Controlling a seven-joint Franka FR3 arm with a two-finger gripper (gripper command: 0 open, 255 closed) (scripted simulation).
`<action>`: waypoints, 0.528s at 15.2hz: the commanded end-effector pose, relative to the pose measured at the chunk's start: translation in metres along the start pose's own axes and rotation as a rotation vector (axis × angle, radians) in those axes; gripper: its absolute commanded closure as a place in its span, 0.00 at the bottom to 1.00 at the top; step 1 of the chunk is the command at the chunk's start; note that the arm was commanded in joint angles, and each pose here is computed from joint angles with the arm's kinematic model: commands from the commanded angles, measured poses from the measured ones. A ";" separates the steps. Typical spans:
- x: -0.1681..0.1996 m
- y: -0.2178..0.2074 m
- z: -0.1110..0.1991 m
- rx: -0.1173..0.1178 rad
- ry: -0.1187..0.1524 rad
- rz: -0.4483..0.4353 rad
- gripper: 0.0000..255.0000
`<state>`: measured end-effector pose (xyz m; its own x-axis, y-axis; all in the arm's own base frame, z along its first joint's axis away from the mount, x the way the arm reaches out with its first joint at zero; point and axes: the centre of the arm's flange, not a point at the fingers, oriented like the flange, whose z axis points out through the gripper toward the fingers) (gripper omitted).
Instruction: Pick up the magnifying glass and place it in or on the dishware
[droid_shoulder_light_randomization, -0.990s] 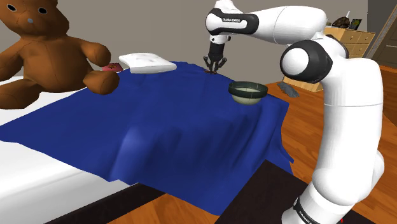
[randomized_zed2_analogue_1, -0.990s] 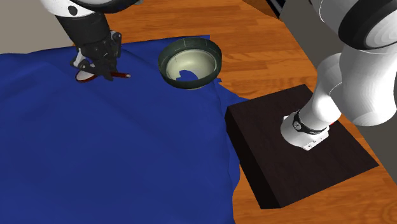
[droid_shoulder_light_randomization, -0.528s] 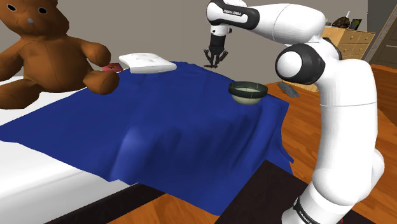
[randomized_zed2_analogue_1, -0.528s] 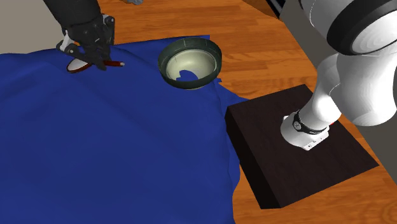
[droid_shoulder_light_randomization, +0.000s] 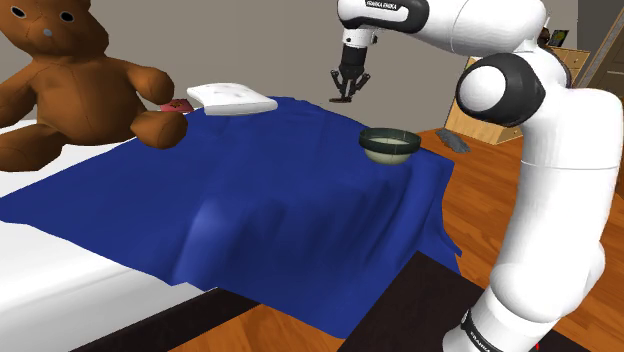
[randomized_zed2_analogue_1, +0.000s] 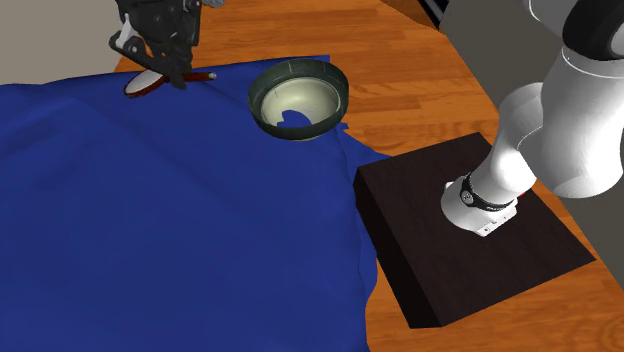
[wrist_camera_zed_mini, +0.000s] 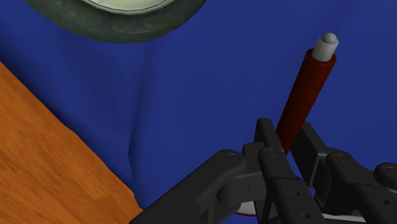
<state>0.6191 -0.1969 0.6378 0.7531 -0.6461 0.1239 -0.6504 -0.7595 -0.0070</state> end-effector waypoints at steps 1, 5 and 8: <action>-0.020 0.018 -0.001 0.001 0.000 0.000 1.00; -0.057 0.056 -0.007 0.001 0.000 0.000 1.00; -0.084 0.084 -0.012 0.001 0.000 0.000 1.00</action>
<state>0.5135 -0.2053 0.6396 0.7529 -0.6463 0.1240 -0.6507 -0.7593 -0.0069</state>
